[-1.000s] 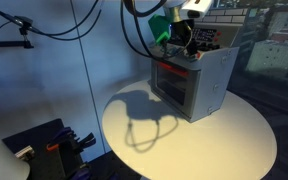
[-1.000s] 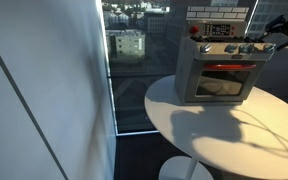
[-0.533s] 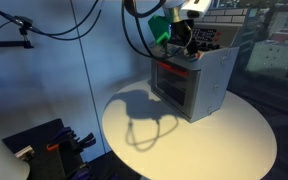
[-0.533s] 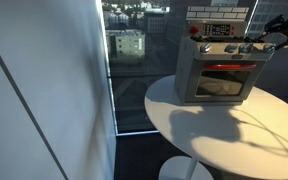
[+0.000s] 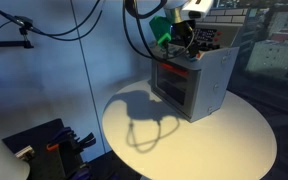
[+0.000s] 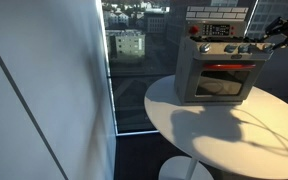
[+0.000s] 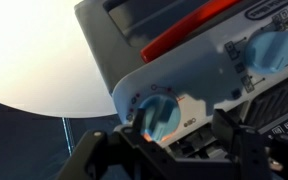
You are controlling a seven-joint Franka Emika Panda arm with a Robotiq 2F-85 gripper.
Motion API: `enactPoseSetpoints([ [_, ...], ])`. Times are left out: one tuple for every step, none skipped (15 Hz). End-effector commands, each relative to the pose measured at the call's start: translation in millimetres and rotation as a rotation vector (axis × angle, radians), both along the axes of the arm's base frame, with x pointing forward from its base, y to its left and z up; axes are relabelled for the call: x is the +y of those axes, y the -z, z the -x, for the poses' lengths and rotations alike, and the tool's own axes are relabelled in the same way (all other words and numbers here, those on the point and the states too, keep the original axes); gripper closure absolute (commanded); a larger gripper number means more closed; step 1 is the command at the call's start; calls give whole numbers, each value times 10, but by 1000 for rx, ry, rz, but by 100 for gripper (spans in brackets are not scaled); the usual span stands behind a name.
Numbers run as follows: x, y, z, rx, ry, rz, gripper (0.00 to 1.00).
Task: Turn the knob on the right towards the left
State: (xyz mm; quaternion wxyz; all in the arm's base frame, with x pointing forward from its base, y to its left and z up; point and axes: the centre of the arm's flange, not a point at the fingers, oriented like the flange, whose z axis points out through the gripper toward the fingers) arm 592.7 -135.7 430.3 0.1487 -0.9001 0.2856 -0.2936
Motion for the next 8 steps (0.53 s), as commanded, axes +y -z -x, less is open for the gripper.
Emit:
enactPoseSetpoints([
  [-36, -32, -9, -31, -5, -6, 46],
  [-56, -28, 1, -31, -2, -7, 50],
  [-56, -31, 2, -31, 0, -10, 47],
  [-61, -29, 4, -32, 1, -12, 53],
  [-70, -27, 4, -31, 3, -13, 56],
  [-80, -26, 10, -32, 6, -14, 67],
  [-78, -29, 13, -33, 6, -14, 65],
  [-81, -32, 21, -33, 8, -14, 75],
])
